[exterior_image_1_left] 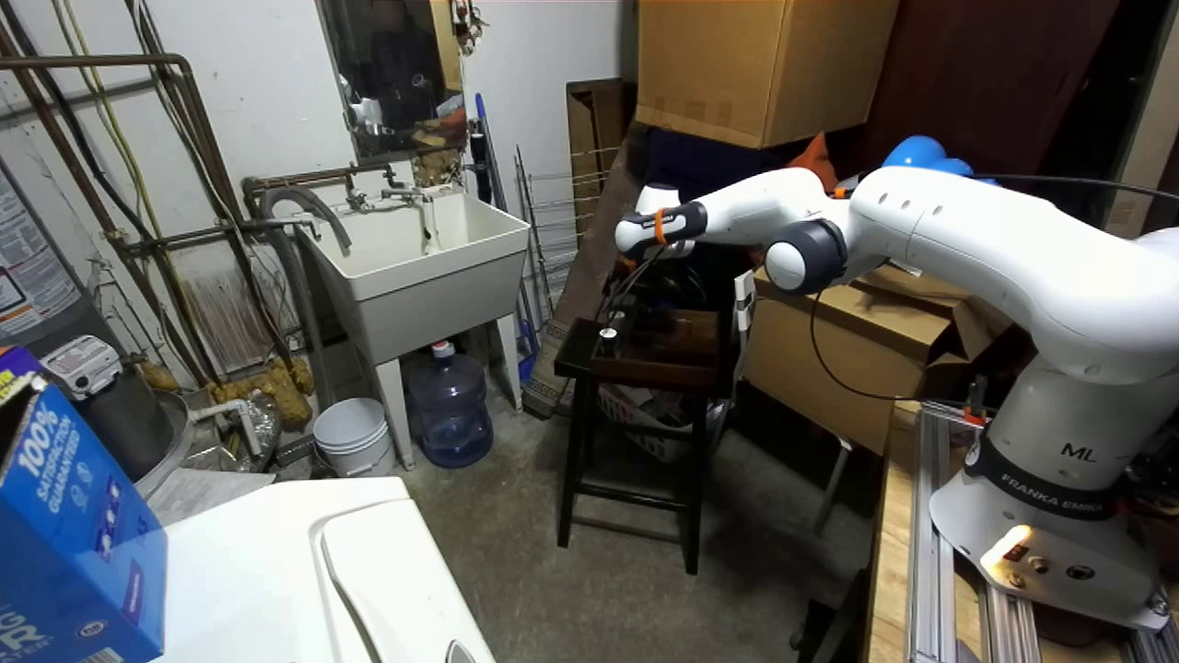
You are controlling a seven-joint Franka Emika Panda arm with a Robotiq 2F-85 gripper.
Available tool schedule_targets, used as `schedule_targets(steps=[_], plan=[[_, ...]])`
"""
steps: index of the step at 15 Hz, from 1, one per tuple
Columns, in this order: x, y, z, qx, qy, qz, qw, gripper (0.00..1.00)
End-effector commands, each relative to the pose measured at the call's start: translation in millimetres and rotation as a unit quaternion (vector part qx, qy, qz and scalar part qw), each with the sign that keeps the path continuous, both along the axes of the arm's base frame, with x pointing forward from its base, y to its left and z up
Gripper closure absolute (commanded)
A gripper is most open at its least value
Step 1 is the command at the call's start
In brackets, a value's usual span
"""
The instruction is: Move the object to the left
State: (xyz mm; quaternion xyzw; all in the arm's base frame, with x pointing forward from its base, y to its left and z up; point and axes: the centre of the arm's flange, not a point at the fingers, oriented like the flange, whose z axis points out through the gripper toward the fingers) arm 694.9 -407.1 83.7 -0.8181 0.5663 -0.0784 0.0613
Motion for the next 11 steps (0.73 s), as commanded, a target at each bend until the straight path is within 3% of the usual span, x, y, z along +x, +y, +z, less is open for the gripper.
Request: schedule_targets(steps=[1, 4, 7, 8, 11], plan=[[21.8, -25.5, 24.4, 0.01, 0.006, 0.008, 0.9999, 0.0], [-4.4, -33.7, 71.4, -0.006, 0.036, 0.066, 0.9971, 0.0], [-32.1, -43.0, 107.9, -0.009, 0.048, 0.154, 0.9869, 0.0], [-15.4, -40.6, 87.7, -0.011, 0.035, 0.107, 0.9936, 0.0], [-22.0, -51.6, 107.8, -0.012, 0.036, 0.138, 0.9897, 0.0]])
